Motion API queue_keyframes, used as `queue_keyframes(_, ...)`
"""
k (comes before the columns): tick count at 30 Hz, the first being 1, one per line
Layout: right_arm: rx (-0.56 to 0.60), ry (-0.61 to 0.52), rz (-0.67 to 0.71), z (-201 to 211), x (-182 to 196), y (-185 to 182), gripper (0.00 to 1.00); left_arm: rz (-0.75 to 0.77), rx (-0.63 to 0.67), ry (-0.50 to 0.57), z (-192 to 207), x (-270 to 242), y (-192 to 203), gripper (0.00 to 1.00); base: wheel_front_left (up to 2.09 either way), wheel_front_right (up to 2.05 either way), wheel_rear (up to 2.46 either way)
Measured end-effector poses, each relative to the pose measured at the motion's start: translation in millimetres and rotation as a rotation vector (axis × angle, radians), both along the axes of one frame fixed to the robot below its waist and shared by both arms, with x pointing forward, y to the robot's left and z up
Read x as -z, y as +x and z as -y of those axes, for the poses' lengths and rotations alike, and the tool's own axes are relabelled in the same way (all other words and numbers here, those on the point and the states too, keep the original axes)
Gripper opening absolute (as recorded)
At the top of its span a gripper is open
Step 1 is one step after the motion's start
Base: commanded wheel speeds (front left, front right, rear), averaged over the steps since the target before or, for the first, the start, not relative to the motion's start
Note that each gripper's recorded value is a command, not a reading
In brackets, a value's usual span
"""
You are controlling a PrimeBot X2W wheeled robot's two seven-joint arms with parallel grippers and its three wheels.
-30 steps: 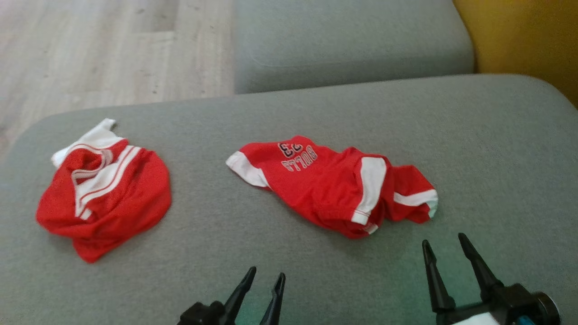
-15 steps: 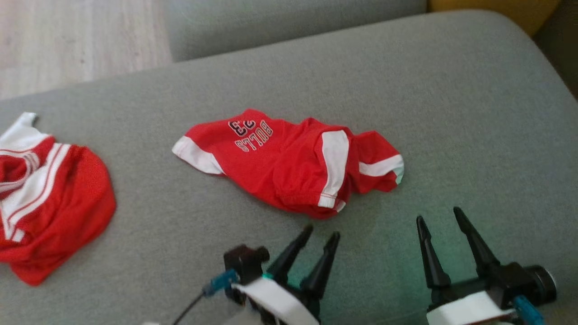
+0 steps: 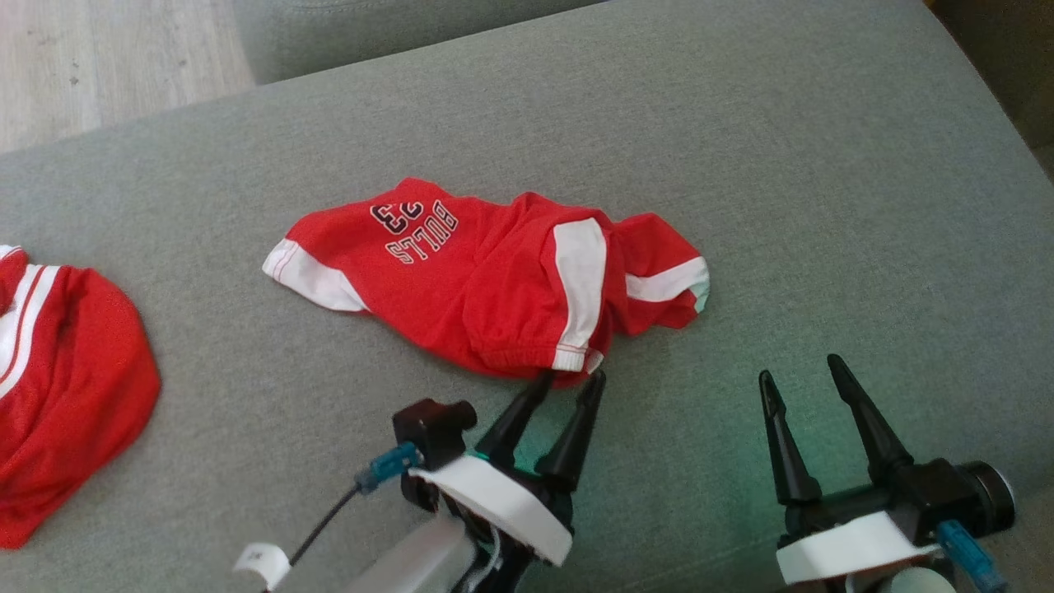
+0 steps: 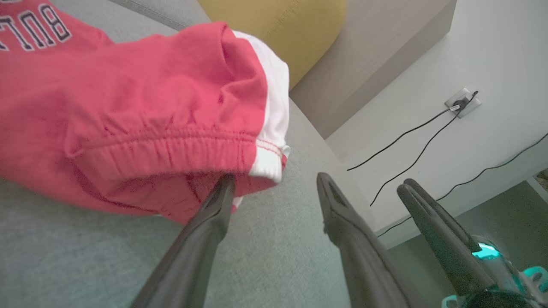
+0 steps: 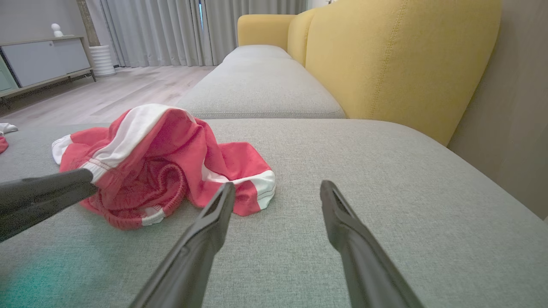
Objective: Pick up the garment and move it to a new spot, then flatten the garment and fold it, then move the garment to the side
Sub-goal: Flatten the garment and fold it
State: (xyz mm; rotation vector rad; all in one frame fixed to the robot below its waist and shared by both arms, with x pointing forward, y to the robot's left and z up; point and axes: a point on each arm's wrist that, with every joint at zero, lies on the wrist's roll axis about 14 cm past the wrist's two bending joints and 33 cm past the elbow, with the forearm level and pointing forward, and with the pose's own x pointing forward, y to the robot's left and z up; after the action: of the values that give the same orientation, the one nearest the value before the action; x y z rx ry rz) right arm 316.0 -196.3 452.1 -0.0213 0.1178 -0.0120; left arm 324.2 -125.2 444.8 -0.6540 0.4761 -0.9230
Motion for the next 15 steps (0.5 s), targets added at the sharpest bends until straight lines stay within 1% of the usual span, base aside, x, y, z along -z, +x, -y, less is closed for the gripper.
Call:
queue_keyframes(6,0.008,-0.002,-0.002,2,0,-1,1.0,0.009,-0.016,-0.018,1,-6,10,1.0,0.0,0.0,0.0)
queue_keyframes(7,0.009,-0.002,-0.004,3,1,-1,1.0,0.013,-0.013,-0.015,1,-6,10,0.88,0.0,0.0,0.0)
queue_keyframes(8,0.009,-0.002,-0.005,3,1,-1,1.0,0.017,-0.01,-0.012,1,-5,10,0.5,0.0,0.0,0.0)
queue_keyframes(9,0.009,-0.002,-0.006,3,1,-1,1.0,0.021,-0.007,-0.009,2,-5,9,0.38,0.0,0.0,0.0)
queue_keyframes(10,0.009,-0.002,-0.007,3,2,-1,1.0,0.027,-0.005,-0.006,2,-5,9,0.22,0.0,0.0,0.0)
queue_keyframes(11,0.009,-0.002,-0.008,3,2,0,1.0,0.034,-0.005,-0.002,1,-5,10,0.0,0.0,0.0,0.0)
queue_keyframes(15,0.004,-0.002,-0.014,2,4,2,1.0,0.071,-0.003,0.014,0,-6,15,0.0,0.0,0.0,0.0)
